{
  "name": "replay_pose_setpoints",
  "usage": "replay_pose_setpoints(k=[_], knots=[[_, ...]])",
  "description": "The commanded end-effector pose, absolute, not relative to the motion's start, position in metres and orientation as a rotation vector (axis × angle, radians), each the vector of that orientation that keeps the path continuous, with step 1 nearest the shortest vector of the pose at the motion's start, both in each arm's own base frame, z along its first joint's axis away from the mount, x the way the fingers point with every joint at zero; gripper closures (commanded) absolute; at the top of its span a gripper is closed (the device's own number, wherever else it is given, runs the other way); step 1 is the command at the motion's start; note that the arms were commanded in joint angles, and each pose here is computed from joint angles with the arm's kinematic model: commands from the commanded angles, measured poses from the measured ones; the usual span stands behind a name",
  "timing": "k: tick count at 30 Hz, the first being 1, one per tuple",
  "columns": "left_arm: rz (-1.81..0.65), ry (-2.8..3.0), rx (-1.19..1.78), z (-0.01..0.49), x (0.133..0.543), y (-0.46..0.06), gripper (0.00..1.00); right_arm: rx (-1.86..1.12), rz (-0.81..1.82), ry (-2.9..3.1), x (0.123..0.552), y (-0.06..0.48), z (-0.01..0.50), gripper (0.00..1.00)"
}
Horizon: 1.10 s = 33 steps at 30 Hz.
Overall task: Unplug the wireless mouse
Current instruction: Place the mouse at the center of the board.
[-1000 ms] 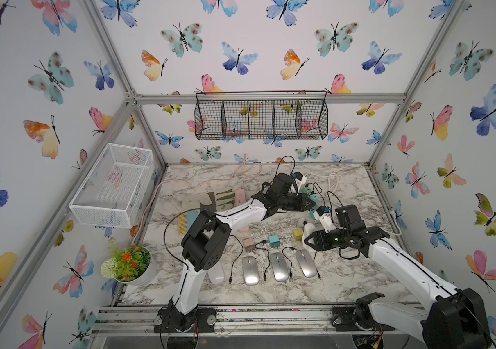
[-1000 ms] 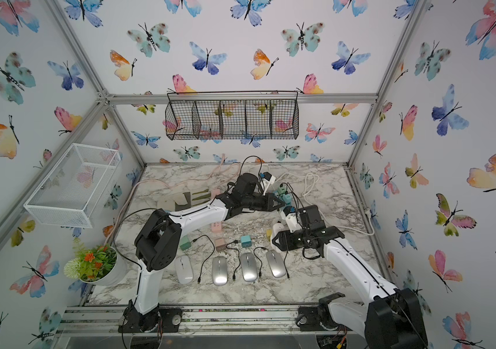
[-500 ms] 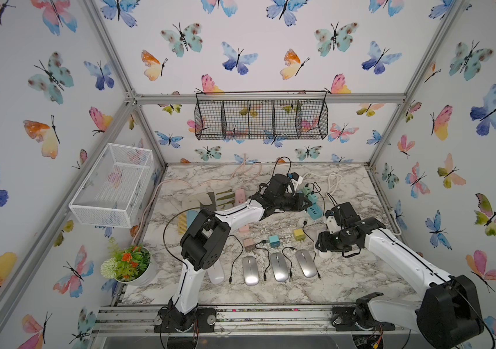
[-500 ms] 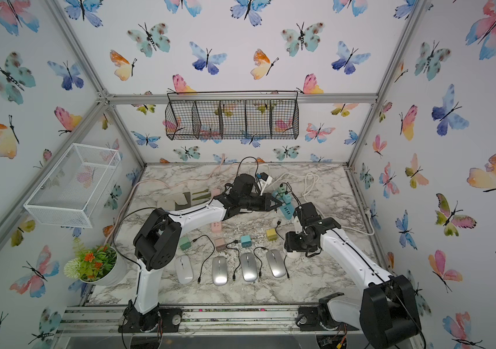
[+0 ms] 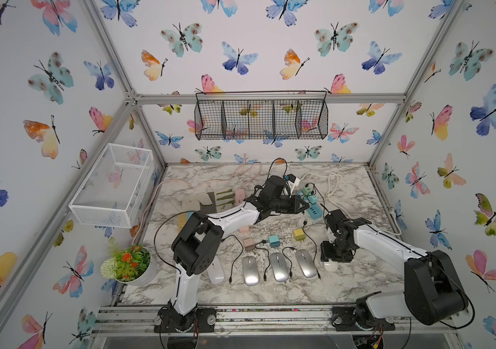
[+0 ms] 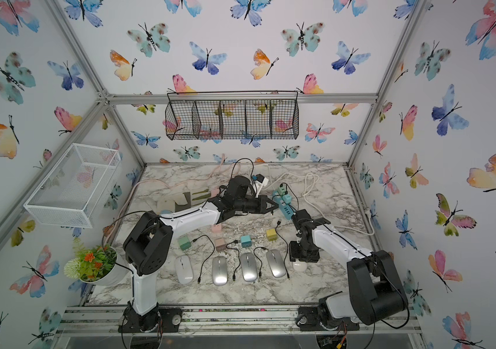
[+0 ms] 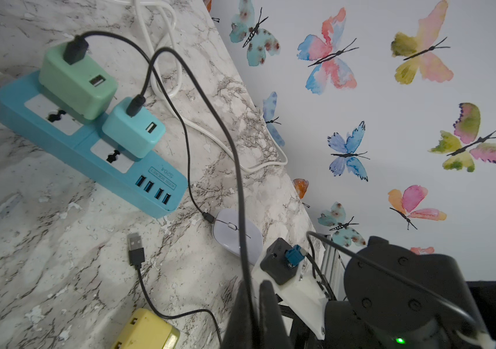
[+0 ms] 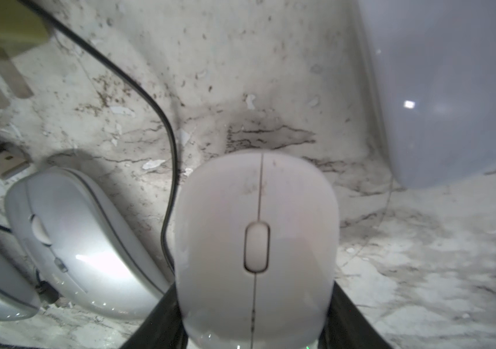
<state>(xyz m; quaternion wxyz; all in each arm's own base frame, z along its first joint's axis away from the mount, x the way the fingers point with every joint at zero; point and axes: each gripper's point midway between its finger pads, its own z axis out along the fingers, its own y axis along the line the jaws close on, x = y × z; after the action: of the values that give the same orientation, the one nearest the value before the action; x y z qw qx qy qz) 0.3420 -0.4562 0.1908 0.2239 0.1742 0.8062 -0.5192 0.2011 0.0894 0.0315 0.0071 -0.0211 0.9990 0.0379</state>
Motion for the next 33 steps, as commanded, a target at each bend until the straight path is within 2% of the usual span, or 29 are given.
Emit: replay_pose_setpoints(k=[1, 8, 12, 19, 22, 27, 33], knots=[[-1.467, 2.176, 0.509, 0.207, 0.338, -0.455, 1.00, -0.075, 0.124, 3.125, 0.202, 0.091, 0.025, 0.79], [-1.473, 2.177, 0.512, 0.207, 0.336, -0.454, 1.00, -0.092, 0.140, 3.153, 0.198, 0.093, 0.021, 0.72], [-1.472, 2.179, 0.514, 0.205, 0.334, -0.452, 1.00, -0.081, 0.124, 3.184, 0.194, 0.092, 0.019, 0.53], [-1.470, 2.192, 0.513, 0.198, 0.330, -0.449, 1.00, -0.067, 0.100, 3.177, 0.195, 0.090, 0.021, 0.38], [-1.472, 2.199, 0.514, 0.195, 0.329, -0.449, 1.00, -0.060, 0.100, 3.158, 0.197, 0.090, 0.025, 0.27], [-1.473, 2.200, 0.516, 0.195, 0.327, -0.447, 1.00, -0.050, 0.126, 3.086, 0.205, 0.092, 0.041, 0.23], [-1.458, 2.207, 0.518, 0.193, 0.321, -0.439, 1.00, -0.055, 0.165, 2.810, 0.247, 0.096, 0.084, 0.29]])
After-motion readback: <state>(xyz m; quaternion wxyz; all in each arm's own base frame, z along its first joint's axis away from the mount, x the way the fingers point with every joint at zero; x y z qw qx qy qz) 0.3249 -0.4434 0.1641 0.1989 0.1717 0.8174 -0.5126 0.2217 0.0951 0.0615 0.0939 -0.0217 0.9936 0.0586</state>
